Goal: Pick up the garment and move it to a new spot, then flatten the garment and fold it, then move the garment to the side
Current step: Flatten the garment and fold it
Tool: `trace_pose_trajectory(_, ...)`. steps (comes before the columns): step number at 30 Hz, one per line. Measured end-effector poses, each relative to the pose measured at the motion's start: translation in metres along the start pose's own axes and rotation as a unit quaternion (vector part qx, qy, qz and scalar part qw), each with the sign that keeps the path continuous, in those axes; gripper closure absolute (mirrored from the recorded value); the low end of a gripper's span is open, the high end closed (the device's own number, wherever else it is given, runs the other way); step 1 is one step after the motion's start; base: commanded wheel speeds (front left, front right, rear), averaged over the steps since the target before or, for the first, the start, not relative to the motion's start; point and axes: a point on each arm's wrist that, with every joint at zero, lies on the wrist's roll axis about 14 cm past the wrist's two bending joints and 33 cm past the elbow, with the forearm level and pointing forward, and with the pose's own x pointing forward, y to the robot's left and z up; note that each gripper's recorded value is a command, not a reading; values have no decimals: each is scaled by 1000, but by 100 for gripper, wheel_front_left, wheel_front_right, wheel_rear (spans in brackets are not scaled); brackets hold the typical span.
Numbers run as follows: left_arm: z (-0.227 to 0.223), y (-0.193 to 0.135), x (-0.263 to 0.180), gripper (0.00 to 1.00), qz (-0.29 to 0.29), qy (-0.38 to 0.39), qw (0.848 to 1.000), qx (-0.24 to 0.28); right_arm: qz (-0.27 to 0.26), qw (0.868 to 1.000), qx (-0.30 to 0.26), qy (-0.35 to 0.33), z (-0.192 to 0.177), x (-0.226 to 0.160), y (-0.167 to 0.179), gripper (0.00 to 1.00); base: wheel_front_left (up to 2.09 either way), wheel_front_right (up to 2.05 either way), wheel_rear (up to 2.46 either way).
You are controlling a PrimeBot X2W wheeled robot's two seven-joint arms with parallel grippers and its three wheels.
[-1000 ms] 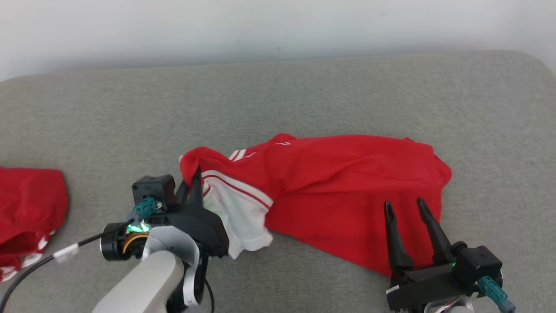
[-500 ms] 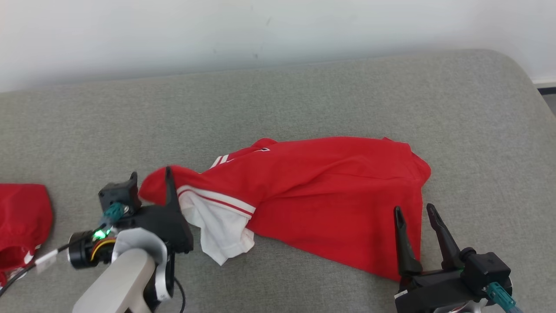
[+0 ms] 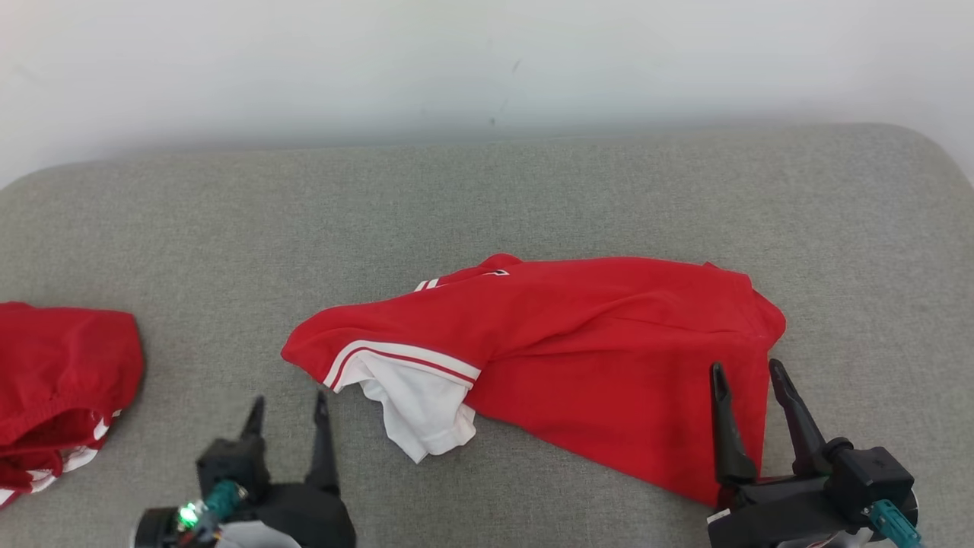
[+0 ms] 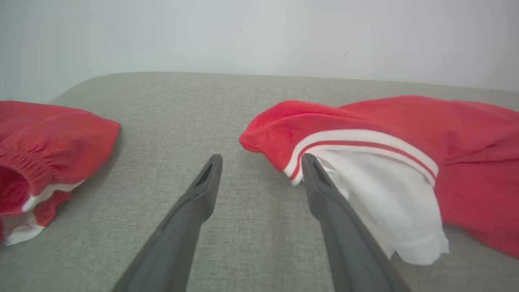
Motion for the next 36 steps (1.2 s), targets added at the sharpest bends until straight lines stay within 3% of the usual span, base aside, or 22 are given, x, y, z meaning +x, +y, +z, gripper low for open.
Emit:
trace_pose_trajectory(9,-27,-42,-24,0,-39,39,998,-28,-11,1000,-5,-3,2,-2,-8,0,0,0,0)
trace_pose_trajectory(21,-67,-73,-20,0,-86,121,989,-11,-23,1000,-5,-8,7,-9,-15,0,0,0,0)
trace_pose_trajectory(36,-87,-70,0,0,-72,153,985,23,-50,999,-3,-4,6,-18,-32,0,0,0,0)
